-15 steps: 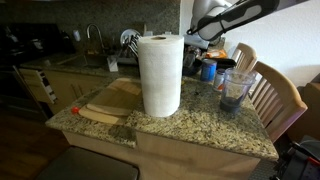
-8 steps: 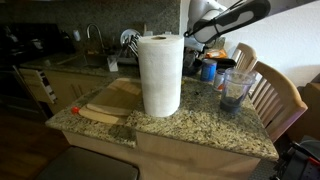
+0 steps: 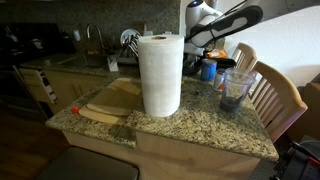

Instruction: Place the glass jar in the black bowl

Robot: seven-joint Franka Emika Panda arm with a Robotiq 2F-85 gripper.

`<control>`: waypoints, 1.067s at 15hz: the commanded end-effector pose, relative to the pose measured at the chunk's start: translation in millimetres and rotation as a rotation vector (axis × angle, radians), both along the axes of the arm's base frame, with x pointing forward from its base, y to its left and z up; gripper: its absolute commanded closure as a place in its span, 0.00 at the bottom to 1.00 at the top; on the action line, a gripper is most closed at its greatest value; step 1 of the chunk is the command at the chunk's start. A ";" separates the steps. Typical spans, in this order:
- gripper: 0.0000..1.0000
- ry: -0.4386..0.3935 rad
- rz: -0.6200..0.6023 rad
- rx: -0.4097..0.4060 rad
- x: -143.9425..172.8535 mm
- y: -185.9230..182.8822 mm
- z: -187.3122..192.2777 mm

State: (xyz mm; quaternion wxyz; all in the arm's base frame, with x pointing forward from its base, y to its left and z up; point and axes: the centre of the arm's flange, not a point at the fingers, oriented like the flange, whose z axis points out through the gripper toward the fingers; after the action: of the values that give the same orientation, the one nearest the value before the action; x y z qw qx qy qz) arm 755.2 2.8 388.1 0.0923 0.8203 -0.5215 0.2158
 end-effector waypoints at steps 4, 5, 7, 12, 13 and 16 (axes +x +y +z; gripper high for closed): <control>0.25 0.011 -0.001 0.003 2.3 0.7 0.3; 0.26 0.015 -0.002 0.007 3.0 -0.1 0.6; 0.41 0.016 0.000 0.007 2.8 -0.7 1.5; 0.68 -0.017 -0.017 -0.012 1.2 -1.0 9.0; 0.68 -0.042 -0.028 -0.020 0.2 -1.2 15.5; 0.69 -0.168 -0.086 -0.040 -5.2 -6.0 52.6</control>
State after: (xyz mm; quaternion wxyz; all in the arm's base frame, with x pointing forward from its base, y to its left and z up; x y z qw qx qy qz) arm 759.7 0.1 401.8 0.0864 0.8029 -0.5382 0.2414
